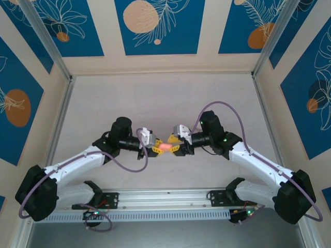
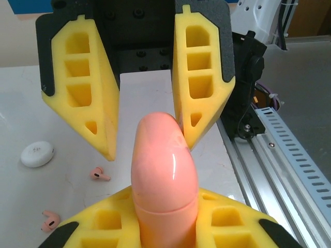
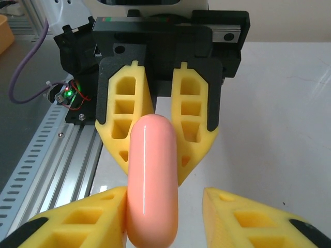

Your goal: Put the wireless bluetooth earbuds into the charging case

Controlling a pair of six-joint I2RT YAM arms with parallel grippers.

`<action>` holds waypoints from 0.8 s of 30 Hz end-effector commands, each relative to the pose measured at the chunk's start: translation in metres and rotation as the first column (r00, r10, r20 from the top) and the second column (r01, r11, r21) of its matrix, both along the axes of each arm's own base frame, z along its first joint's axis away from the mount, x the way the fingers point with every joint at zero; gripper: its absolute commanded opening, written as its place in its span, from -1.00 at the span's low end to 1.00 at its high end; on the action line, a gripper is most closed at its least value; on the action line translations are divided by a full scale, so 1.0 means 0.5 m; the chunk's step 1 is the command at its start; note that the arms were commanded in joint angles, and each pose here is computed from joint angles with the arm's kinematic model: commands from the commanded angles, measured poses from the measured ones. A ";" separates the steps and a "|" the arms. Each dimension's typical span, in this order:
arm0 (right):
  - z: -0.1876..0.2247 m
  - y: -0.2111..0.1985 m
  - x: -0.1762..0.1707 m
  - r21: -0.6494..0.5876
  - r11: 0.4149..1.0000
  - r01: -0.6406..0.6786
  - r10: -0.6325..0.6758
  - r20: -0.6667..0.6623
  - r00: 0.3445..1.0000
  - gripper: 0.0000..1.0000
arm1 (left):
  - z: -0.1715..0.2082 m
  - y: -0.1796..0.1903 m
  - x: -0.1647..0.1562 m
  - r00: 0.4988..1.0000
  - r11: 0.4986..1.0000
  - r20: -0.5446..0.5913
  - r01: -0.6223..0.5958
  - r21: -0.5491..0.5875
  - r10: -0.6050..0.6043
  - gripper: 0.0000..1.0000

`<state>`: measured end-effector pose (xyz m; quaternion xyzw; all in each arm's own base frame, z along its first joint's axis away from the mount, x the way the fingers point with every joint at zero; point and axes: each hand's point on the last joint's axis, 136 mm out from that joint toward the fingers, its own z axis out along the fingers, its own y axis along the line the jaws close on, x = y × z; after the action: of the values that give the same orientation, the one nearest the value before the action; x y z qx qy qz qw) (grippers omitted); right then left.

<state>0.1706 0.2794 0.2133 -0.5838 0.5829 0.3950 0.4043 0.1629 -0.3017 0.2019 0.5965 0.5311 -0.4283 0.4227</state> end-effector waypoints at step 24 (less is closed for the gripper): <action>0.032 -0.047 0.061 0.063 0.977 0.204 -0.195 -0.126 0.973 -0.18 | -0.033 0.009 0.029 0.993 0.990 0.029 -0.114 -0.079 0.117 -0.66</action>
<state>0.2004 0.2620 0.2297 -0.5086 0.6259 0.4011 0.4344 0.1660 -0.2972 0.1790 0.5761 0.5453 -0.4197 0.4411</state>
